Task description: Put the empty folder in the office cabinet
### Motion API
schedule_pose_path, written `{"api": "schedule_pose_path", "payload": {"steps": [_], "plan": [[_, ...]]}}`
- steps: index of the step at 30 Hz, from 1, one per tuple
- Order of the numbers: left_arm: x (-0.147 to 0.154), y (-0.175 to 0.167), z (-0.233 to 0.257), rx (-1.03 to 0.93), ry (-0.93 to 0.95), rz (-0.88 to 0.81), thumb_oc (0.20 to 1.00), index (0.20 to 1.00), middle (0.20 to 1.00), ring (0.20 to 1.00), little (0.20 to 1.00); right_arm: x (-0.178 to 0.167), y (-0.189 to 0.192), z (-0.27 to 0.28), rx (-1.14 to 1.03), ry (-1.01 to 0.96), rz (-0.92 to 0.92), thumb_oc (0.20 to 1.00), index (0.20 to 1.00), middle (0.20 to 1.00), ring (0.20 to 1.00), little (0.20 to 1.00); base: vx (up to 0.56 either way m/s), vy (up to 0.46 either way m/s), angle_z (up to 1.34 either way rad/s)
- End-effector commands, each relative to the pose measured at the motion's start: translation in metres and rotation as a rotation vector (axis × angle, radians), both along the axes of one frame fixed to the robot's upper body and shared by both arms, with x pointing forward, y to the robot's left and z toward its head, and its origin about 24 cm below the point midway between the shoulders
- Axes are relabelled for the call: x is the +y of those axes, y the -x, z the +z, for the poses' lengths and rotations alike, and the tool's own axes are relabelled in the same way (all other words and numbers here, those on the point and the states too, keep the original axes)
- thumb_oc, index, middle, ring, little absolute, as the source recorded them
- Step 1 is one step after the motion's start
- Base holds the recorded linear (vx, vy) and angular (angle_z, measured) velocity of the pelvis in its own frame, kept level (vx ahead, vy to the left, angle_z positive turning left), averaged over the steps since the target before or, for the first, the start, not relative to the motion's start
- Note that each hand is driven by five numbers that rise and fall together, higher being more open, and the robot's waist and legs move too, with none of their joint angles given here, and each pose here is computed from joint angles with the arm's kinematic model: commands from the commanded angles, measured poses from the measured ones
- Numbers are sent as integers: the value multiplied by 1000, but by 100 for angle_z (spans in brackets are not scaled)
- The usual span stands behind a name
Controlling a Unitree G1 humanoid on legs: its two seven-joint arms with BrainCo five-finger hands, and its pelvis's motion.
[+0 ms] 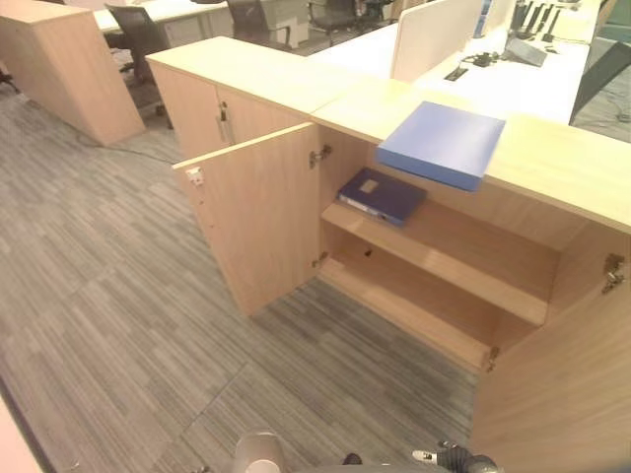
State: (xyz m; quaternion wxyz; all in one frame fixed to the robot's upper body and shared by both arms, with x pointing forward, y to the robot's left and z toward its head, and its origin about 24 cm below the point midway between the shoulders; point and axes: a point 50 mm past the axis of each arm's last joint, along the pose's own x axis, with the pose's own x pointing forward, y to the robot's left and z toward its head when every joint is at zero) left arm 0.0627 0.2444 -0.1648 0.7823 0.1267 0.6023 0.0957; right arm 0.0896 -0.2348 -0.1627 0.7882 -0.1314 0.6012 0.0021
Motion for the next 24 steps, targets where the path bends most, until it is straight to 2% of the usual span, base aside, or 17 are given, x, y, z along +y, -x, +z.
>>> {"api": "schedule_pose_path", "payload": {"steps": [1, 7, 10, 15, 17, 20, 21, 24], "plan": [[5, -15, 4, -36, -34, -27, 1000, 1000, 1000, 1000, 1000, -19, -3, 5, -11, 60, -2, 1000, 1000, 1000, 1000, 1000, 286, 223, -50], [2, -13, 2, -42, -33, 32, 1000, 1000, 1000, 1000, 1000, -24, 14, 3, 42, 83, -16, 1000, 1000, 1000, 1000, 1000, 287, 213, -49], [1, 2, -1, -3, -39, 89, 1000, 1000, 1000, 1000, 1000, -26, 30, 1, 87, 84, -44, 1000, 1000, 1000, 1000, 1000, 289, 323, -59], [6, 4, 0, 12, -48, 74, 1000, 1000, 1000, 1000, 1000, -21, 44, -3, 128, 56, -100, 1000, 1000, 1000, 1000, 1000, 217, 351, -29], [7, 3, 1, -22, -15, 176, 1000, 1000, 1000, 1000, 1000, -15, 46, -4, 138, 39, -83, 1000, 1000, 1000, 1000, 1000, 167, 336, -44], [10, 7, 1, -22, -14, 234, 1000, 1000, 1000, 1000, 1000, -8, 44, -6, 148, 24, -24, 1000, 1000, 1000, 1000, 1000, 137, 328, -31], [12, 13, 1, 4, -22, 225, 1000, 1000, 1000, 1000, 1000, -4, 36, -6, 132, 22, 33, 1000, 1000, 1000, 1000, 1000, 139, 329, -43], [16, 19, 1, 29, -28, 223, 1000, 1000, 1000, 1000, 1000, 1, 16, -3, 56, 6, 47, 1000, 1000, 1000, 1000, 1000, 155, 322, -43]]}}
